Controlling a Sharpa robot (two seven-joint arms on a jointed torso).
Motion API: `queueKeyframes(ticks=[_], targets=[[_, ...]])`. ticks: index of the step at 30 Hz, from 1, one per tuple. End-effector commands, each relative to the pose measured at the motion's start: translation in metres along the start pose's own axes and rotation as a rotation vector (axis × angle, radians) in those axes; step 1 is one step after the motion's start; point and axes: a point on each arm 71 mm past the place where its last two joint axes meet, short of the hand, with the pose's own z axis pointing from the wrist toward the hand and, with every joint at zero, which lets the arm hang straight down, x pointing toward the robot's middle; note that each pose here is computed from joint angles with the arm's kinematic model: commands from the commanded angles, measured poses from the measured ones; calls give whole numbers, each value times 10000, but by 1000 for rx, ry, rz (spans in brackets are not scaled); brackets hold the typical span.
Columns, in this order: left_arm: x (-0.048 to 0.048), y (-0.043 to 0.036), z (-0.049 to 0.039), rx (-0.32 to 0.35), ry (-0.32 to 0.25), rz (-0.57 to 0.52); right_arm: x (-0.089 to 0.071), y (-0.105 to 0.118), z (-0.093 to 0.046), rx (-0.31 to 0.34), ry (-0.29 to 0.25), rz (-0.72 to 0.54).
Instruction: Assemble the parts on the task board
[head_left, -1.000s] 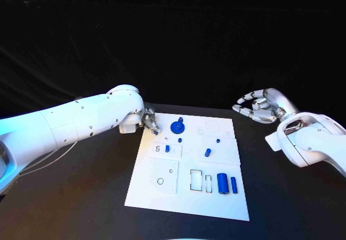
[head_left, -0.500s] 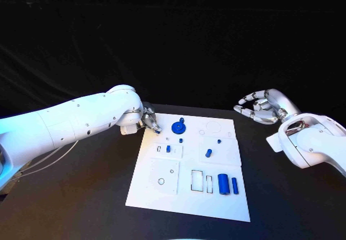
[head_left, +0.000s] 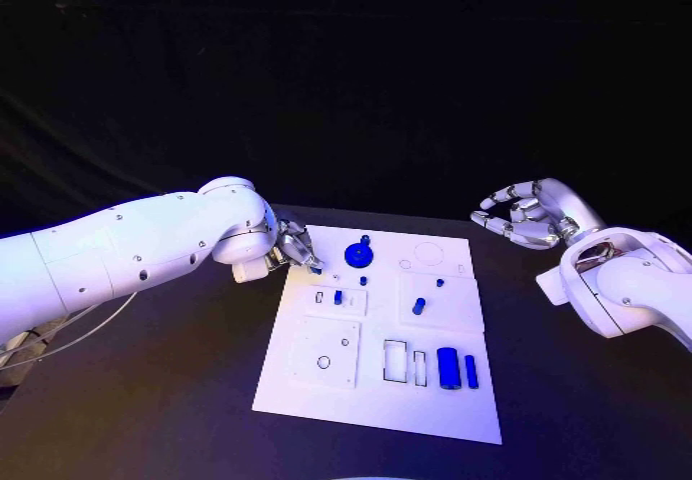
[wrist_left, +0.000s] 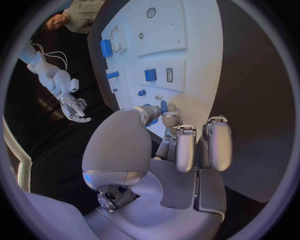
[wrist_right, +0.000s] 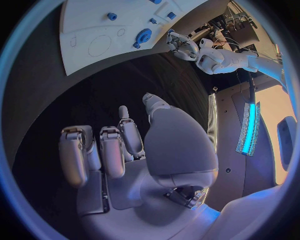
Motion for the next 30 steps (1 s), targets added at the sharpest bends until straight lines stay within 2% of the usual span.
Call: queueKeyframes(ticks=[1,5,16,30], targets=[[41,-16,-33,26,-59,11,14,8,-6,-9,12,-9],[125,1,-61,30,-73,56,17,7,-8,-9,14,-9],[318,-2,-54,28,-44,136,33,2,-12,-8,18,-8],[409,-1,-44,19,-23,186,37,-4,-16,-8,19,-9]])
